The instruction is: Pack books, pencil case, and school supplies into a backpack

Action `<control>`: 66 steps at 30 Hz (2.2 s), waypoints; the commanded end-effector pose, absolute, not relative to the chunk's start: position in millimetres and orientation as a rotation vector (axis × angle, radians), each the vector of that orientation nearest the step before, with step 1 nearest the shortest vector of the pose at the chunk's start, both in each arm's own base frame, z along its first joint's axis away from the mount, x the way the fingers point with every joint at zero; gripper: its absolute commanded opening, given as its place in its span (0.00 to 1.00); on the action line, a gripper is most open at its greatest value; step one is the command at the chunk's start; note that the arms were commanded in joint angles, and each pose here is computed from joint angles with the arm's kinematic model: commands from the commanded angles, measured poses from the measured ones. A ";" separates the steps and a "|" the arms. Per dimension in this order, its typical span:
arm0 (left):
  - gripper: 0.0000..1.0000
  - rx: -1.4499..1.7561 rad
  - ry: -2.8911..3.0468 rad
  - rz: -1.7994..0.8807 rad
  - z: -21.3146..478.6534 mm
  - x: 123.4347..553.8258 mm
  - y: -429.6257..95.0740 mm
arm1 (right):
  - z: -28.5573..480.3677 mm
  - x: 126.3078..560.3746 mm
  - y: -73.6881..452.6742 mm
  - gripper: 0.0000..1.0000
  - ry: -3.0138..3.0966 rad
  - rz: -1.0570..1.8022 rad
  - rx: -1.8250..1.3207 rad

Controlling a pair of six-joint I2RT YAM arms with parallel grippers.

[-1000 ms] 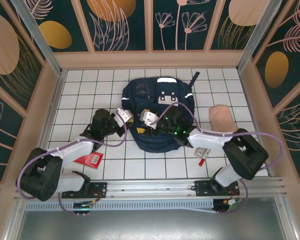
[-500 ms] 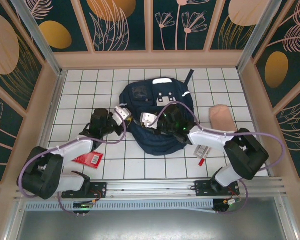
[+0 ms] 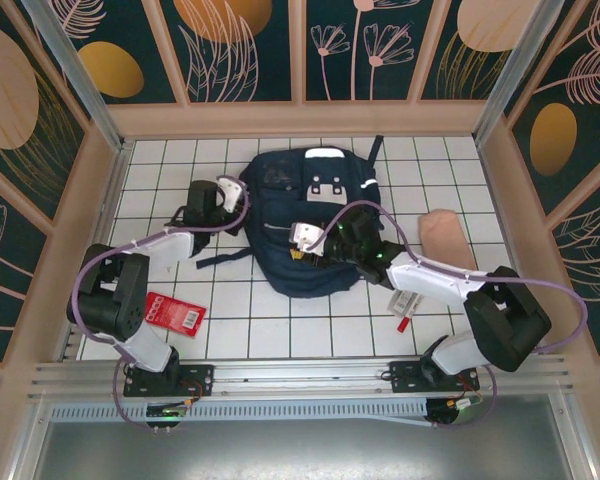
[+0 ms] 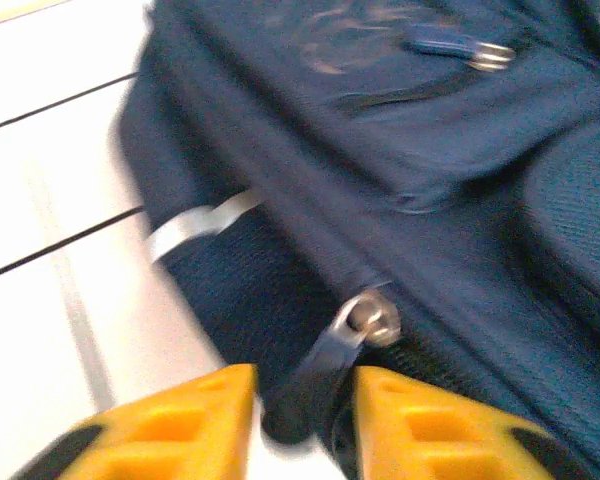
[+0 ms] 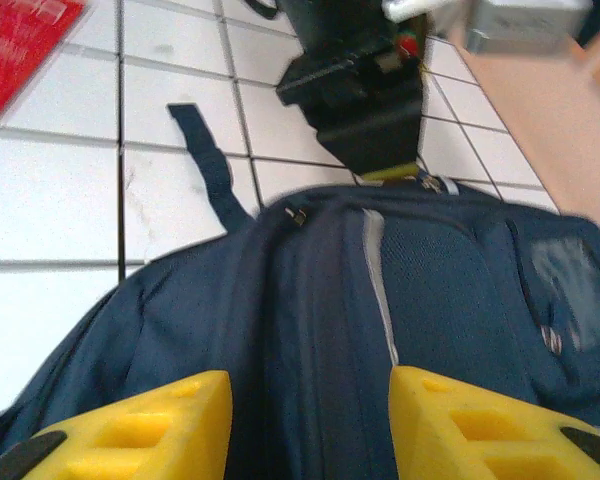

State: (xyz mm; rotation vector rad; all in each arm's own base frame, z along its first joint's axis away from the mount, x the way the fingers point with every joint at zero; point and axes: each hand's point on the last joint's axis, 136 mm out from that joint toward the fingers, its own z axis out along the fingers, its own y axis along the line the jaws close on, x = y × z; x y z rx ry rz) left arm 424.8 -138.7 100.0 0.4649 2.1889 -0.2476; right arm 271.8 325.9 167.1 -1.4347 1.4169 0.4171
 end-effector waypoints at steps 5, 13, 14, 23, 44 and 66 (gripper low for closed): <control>0.81 -0.115 2.424 -0.181 134.5 395.1 -87.8 | 249.8 305.4 305.1 0.65 1.545 0.543 -0.743; 0.99 -0.611 2.563 -0.069 130.6 308.6 -25.4 | 267.3 329.9 304.8 0.99 1.800 0.808 -0.380; 0.99 -0.666 2.593 -0.071 123.8 297.6 -16.9 | 263.4 321.1 323.1 0.98 1.798 0.908 -0.510; 0.99 -1.333 2.498 -0.139 68.8 240.0 62.4 | 168.2 175.7 464.9 0.98 1.380 0.963 -1.454; 0.82 -1.528 2.410 -0.011 19.8 218.7 87.5 | -2.5 151.2 583.9 0.81 1.580 0.858 -1.653; 0.98 -1.266 2.445 -0.244 63.5 260.5 70.7 | 20.7 220.2 558.8 0.36 1.883 1.198 -1.257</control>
